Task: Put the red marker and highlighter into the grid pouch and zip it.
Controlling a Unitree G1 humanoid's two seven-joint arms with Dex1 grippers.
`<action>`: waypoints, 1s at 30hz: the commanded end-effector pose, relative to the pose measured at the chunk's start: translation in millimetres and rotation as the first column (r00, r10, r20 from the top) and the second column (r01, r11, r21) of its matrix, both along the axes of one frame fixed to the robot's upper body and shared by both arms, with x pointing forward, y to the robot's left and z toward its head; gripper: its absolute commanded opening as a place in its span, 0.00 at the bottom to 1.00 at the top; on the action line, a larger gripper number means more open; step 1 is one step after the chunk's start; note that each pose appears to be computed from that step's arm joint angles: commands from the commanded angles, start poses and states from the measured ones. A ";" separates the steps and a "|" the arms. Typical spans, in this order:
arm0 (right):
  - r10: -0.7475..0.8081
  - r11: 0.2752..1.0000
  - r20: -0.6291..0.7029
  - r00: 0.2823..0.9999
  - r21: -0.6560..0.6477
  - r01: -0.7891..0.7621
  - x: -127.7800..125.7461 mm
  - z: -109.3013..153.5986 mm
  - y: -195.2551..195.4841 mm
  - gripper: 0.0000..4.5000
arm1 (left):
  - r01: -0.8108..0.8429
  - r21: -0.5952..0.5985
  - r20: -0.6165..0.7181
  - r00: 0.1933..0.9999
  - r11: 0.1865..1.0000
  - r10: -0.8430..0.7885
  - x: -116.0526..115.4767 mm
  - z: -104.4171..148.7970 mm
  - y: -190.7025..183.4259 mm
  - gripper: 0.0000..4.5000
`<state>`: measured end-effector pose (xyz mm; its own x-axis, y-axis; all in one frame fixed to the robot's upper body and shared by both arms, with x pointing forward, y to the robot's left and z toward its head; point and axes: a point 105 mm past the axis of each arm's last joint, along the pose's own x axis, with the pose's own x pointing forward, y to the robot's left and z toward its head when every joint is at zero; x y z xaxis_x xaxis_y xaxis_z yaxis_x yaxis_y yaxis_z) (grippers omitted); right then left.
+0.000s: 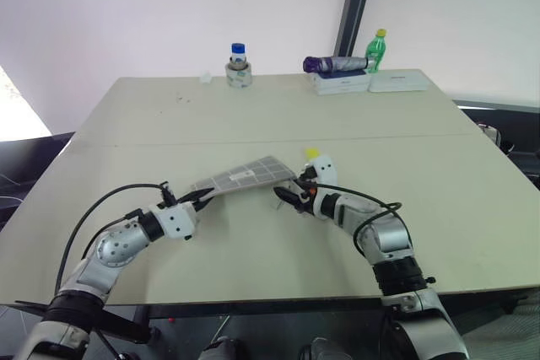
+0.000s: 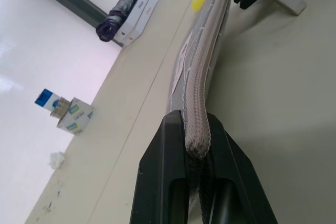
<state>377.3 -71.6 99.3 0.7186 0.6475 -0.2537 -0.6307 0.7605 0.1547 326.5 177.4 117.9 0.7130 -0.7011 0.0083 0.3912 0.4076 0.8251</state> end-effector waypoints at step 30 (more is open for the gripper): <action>0.673 0.723 0.303 0.675 -0.463 -0.514 -56.1 22.4 136.0 0.01 | -0.014 -0.069 0.002 1.000 0.997 0.015 5.7 4.0 -36.4 0.00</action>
<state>336.8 41.8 106.2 0.3775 0.8639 -0.3334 -0.8958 0.2495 -0.3679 330.6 147.1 106.3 0.7340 -0.6791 0.0088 0.4236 0.4679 0.7757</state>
